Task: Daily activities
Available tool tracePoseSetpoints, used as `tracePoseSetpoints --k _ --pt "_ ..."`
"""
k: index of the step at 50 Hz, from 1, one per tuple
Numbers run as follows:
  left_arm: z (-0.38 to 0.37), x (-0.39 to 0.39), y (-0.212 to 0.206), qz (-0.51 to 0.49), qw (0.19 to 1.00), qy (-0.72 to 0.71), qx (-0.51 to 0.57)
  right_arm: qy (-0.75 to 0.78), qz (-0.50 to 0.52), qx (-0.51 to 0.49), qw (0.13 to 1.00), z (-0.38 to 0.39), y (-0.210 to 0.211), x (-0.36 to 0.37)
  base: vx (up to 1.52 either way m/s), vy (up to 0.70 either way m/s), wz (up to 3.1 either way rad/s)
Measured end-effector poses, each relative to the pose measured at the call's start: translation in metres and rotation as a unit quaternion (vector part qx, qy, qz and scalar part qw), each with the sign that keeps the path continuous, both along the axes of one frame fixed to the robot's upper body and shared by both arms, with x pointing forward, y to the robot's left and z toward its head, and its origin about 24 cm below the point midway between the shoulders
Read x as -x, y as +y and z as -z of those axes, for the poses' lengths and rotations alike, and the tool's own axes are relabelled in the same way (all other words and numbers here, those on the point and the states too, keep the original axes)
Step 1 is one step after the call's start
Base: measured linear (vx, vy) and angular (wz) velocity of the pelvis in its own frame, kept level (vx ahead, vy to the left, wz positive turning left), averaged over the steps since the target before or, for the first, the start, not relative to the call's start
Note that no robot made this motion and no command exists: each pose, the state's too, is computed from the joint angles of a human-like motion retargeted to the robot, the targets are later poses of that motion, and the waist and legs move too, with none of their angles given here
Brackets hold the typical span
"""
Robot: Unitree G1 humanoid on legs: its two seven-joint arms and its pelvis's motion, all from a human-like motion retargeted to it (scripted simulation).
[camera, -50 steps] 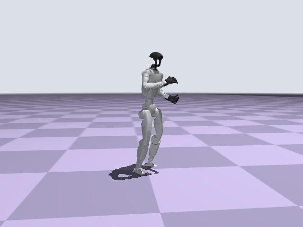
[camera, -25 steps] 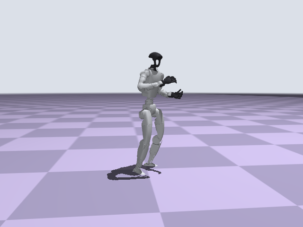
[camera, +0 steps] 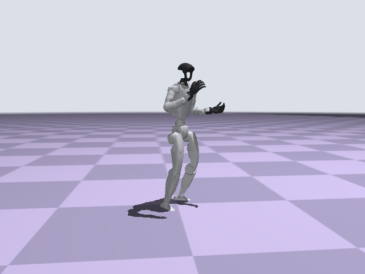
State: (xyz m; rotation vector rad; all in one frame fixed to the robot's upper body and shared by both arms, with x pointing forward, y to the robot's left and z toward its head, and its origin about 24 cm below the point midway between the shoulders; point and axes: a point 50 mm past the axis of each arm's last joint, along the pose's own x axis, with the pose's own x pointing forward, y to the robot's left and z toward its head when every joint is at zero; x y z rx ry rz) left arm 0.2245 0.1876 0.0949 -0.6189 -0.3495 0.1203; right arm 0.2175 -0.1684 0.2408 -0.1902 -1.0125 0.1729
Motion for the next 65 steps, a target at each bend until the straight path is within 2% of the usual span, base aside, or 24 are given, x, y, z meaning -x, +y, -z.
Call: tracePoseSetpoints --k 7,15,24,29,35,40,45,50,56,65 --pt "-0.027 -0.01 -0.031 0.102 0.993 -0.065 0.011 0.143 -0.027 0.0 0.989 0.043 -0.006 -0.026 0.0 0.0 0.0" --pt "-0.021 -0.019 -0.08 0.225 0.973 -0.043 0.019 0.337 -0.058 -0.036 0.939 0.116 -0.009 -0.059 0.0 0.0 0.0" --pt "-0.019 -0.021 -0.11 0.319 0.947 -0.043 0.005 0.431 -0.14 -0.027 0.891 0.154 0.018 -0.066 0.0 0.0 0.0" --pt "-0.025 -0.019 -0.107 0.322 0.944 -0.064 0.042 0.399 -0.205 -0.048 0.892 0.138 0.035 -0.055 0.0 0.0 0.0" --pt "-0.019 -0.014 -0.083 0.281 0.955 -0.059 0.076 0.335 -0.243 -0.082 0.907 0.109 0.043 -0.039 0.0 0.0 0.0" --pt "0.02 -0.006 -0.065 0.237 0.967 0.026 0.086 0.32 -0.222 -0.113 0.914 0.105 0.04 -0.033 0.0 0.0 0.0" --pt "0.081 0.01 -0.052 0.196 0.964 0.166 0.071 0.385 -0.15 -0.128 0.902 0.141 0.03 -0.036 0.0 0.0 0.0" --pt "0.15 0.038 -0.044 0.174 0.926 0.336 0.0 0.504 -0.049 -0.078 0.859 0.208 0.019 -0.036 0.0 0.0 0.0" --pt "0.216 0.083 -0.031 0.195 0.826 0.504 -0.163 0.646 0.043 0.061 0.76 0.298 0.007 -0.012 0.0 0.0 0.0" --pt "0.255 0.143 -0.002 0.264 0.666 0.6 -0.356 0.752 0.087 0.253 0.602 0.373 -0.015 0.054 -0.01 0.0 0.14"
